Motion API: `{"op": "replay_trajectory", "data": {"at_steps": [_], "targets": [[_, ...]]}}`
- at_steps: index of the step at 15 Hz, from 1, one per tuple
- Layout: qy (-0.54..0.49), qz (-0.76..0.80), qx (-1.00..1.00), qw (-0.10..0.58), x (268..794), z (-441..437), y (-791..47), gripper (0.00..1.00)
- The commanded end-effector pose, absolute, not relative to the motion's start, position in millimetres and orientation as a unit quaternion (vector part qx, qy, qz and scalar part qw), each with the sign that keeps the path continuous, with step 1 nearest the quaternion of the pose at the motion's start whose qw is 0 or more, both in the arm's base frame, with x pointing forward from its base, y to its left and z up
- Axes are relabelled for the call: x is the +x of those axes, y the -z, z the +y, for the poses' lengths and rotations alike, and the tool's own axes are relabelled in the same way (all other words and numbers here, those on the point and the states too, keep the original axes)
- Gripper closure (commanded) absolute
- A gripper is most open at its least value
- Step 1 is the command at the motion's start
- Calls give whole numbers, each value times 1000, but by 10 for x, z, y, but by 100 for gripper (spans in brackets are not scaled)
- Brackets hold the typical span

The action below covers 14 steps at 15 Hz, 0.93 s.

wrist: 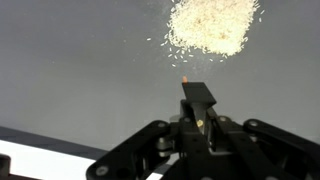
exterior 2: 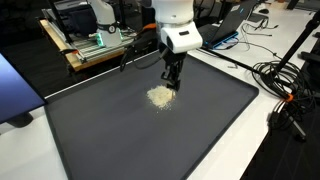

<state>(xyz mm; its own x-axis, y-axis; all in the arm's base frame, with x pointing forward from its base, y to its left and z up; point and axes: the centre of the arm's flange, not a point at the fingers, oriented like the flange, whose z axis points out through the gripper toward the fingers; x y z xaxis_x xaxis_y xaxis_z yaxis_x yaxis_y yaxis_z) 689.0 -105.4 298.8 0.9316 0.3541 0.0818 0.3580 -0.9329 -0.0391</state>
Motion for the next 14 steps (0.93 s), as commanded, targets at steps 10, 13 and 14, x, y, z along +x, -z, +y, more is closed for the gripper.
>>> {"op": "replay_trajectory", "data": {"at_steps": [10, 13, 14], "targets": [[159, -80, -984, -8, 5204, -423, -3016, 97], [205, -85, -975, -17, 4769, -339, -2945, 97], [223, -92, -970, -23, 4621, -313, -2927, 97]]}}
